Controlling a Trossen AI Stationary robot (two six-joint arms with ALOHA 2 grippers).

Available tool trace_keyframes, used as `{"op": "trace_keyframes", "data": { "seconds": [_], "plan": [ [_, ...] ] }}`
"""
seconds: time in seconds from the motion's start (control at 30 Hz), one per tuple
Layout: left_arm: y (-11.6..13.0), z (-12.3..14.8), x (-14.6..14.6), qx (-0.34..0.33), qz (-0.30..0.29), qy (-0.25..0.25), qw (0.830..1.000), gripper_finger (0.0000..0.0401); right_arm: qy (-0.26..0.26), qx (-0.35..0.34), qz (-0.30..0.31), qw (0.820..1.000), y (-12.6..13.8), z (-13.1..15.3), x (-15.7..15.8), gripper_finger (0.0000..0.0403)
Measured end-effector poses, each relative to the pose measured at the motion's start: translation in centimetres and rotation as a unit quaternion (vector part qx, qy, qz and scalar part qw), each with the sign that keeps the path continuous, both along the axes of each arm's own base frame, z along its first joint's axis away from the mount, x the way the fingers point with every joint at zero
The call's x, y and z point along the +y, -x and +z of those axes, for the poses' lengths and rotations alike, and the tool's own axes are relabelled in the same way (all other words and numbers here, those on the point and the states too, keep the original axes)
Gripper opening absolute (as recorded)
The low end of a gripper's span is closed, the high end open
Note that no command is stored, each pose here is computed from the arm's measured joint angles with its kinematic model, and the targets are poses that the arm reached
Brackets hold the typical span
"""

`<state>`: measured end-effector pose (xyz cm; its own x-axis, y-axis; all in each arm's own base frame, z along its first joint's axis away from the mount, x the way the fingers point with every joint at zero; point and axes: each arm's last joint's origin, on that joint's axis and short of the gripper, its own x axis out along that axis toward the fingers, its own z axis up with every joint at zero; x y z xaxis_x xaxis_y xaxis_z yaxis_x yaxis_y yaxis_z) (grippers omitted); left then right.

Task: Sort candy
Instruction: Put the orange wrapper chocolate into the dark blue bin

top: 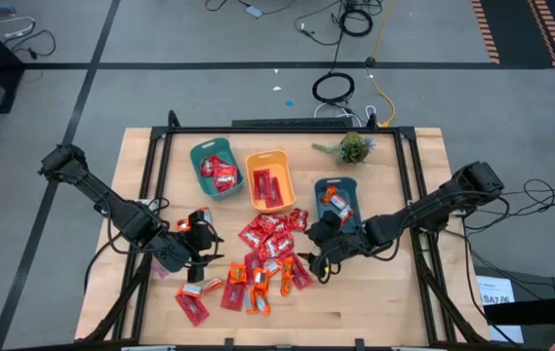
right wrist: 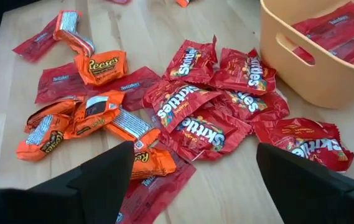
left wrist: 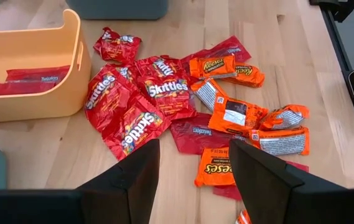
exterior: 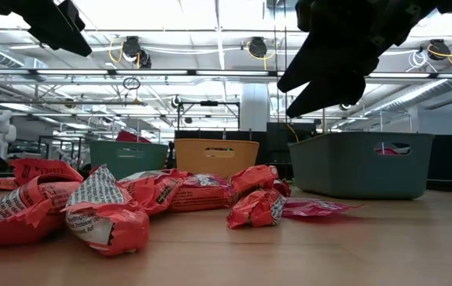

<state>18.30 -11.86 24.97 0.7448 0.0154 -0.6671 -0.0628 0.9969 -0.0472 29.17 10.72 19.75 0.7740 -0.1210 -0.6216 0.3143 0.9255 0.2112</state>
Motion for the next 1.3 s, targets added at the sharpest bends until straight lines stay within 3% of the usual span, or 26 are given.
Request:
{"op": "trace_keyframes", "data": {
  "seconds": [0.3,0.67,1.3],
  "plan": [
    [-0.17,0.19,-0.09,-0.014,0.017,0.02,1.0,0.0204,0.037,0.008,0.03,0.999,0.03,-0.03,-0.01,0.0332],
    [-0.67,0.84,-0.45,-0.053,0.024,0.055,0.997,0.0204,0.037,0.007,0.03,0.999,0.02,-0.01,0.0,0.0332],
    [-0.68,0.87,-0.09,-0.075,0.07,0.026,0.994,0.0204,0.037,0.008,0.03,0.999,0.01,-0.03,0.0,0.0332]
  ]
}}
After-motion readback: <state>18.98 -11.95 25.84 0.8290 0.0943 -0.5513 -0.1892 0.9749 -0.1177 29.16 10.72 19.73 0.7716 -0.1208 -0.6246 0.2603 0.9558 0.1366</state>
